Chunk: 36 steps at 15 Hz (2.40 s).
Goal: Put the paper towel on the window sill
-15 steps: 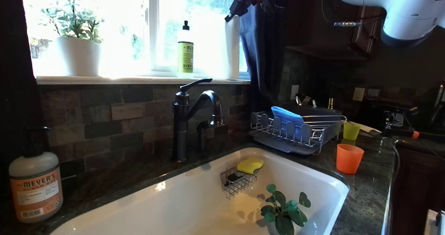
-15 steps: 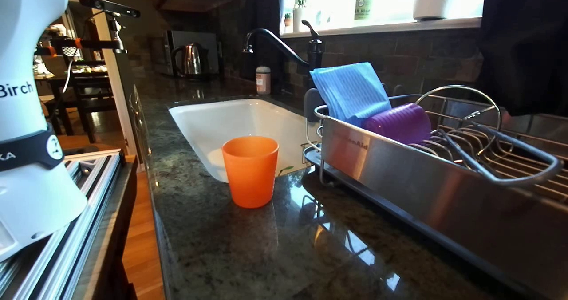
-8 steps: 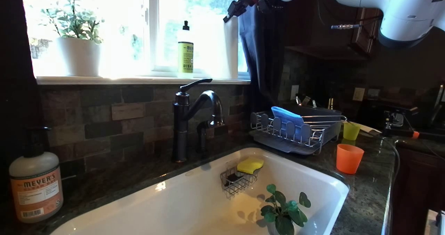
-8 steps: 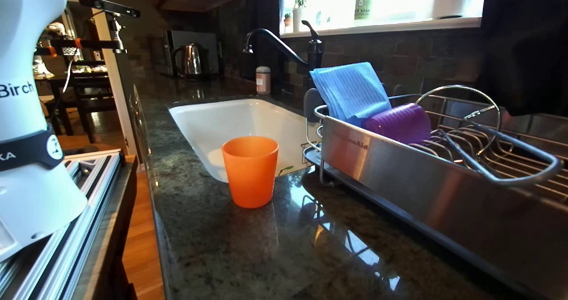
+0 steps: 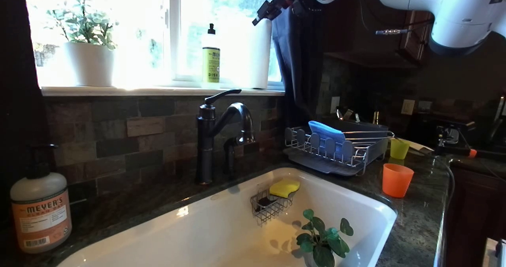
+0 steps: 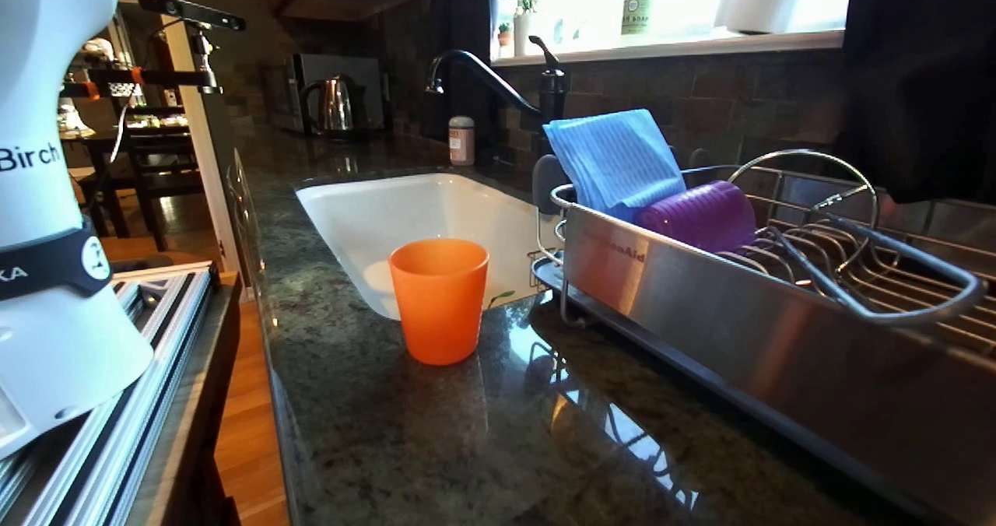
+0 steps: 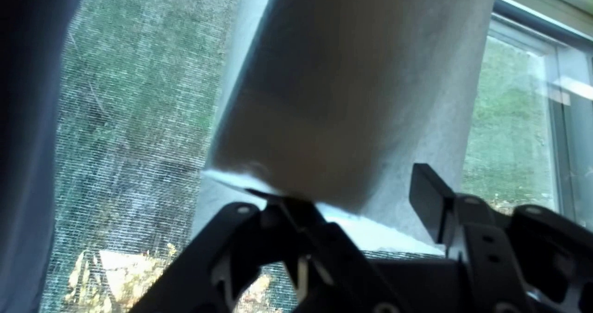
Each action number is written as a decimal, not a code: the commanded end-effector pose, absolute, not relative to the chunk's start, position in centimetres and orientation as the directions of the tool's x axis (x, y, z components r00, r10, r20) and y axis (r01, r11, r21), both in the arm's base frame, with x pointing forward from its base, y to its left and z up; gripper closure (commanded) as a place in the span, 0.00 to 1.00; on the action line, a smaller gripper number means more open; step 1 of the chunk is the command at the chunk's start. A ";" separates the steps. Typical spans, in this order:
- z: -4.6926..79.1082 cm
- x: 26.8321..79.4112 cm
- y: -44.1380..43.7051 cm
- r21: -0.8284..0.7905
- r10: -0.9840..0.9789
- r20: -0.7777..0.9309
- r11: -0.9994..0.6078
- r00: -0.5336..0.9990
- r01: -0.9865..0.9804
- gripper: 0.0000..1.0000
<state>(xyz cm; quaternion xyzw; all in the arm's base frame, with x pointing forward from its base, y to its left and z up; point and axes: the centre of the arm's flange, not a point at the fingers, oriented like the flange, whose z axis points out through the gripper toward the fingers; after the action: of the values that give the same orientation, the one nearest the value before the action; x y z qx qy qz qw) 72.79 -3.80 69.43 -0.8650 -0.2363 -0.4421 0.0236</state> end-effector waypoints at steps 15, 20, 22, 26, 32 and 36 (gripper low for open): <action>69.4 73.8 -2.4 0.188 0.381 0.801 -0.892 0.461 0.410 0.65; 70.1 74.2 -2.4 0.241 0.398 0.819 -0.892 0.412 0.382 0.98; 69.8 74.2 -2.4 0.242 0.404 0.811 -0.890 0.422 0.386 0.96; 69.2 74.4 -2.3 0.224 0.409 0.792 -0.885 0.453 0.409 0.96; 68.4 74.7 -2.1 0.201 0.411 0.770 -0.882 0.489 0.425 0.57; 69.5 74.4 -1.8 0.224 0.429 0.761 -0.878 0.487 0.424 0.36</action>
<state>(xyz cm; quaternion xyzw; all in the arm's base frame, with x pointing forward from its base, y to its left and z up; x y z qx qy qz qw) 73.40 -2.45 68.76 -0.8533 -0.2463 -0.4595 0.0056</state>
